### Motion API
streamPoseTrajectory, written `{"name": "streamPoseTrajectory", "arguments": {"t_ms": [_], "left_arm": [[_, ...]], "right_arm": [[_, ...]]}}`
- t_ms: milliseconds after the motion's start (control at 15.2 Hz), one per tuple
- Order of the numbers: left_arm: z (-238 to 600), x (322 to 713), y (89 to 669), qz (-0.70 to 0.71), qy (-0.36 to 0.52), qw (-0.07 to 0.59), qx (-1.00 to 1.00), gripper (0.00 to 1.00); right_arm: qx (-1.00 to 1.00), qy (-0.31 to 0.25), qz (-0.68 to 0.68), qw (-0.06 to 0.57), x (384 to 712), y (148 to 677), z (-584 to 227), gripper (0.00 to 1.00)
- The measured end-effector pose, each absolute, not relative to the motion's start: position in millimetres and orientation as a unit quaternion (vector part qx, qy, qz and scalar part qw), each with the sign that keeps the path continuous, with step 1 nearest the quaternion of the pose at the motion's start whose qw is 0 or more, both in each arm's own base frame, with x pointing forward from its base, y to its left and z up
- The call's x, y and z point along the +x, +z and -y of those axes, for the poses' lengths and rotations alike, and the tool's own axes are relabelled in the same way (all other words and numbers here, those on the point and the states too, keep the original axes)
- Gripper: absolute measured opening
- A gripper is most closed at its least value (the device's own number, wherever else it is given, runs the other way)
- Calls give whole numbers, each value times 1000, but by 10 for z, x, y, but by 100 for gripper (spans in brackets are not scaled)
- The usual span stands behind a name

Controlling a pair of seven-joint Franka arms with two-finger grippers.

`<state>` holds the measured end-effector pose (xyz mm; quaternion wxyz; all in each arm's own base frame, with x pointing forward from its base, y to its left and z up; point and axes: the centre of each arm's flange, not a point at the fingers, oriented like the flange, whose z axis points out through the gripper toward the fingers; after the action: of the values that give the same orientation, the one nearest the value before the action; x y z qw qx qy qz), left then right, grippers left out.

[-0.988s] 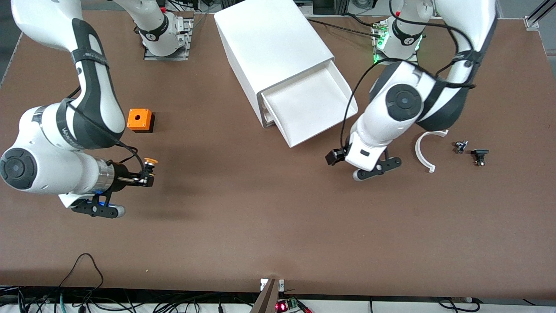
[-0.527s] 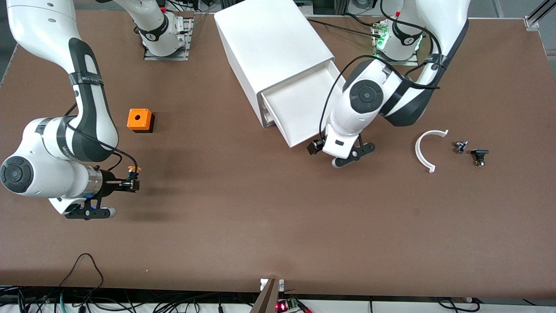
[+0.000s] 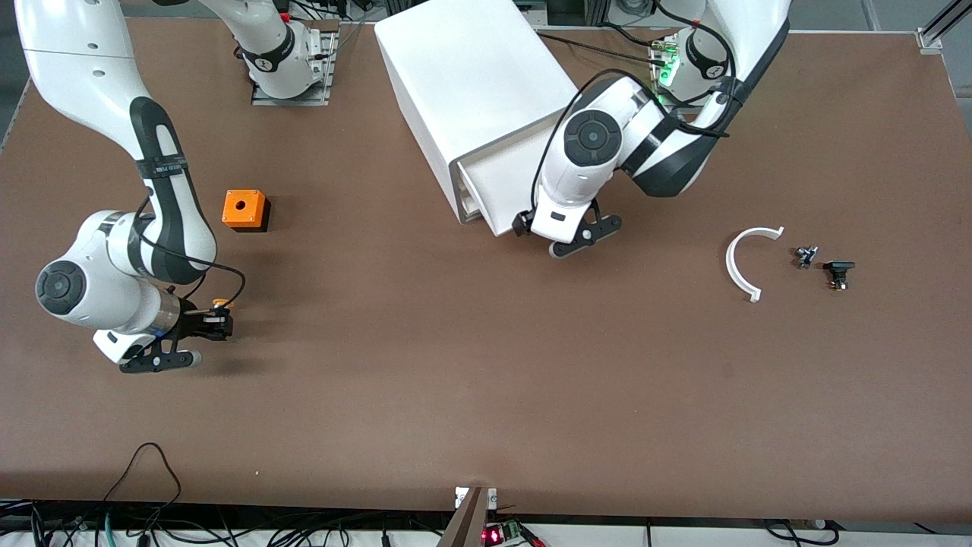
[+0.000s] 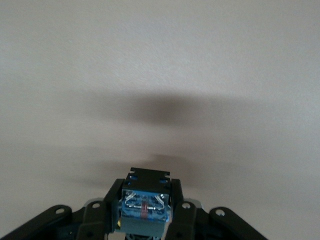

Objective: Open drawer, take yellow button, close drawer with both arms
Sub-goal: 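Push the drawer shut with the left gripper while the right gripper carries the button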

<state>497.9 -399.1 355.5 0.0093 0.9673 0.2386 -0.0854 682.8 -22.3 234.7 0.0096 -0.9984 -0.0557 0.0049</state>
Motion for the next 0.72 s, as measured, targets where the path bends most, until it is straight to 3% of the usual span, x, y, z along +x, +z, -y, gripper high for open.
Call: {"name": "streamPoseTrajectory", "arguments": {"t_ms": [725], "left_arm": [[4449, 4386, 3563, -190, -119, -4, 974, 100]], "right_arm": [[-999, -2, 40, 19, 6685, 1912, 272, 42]]}}
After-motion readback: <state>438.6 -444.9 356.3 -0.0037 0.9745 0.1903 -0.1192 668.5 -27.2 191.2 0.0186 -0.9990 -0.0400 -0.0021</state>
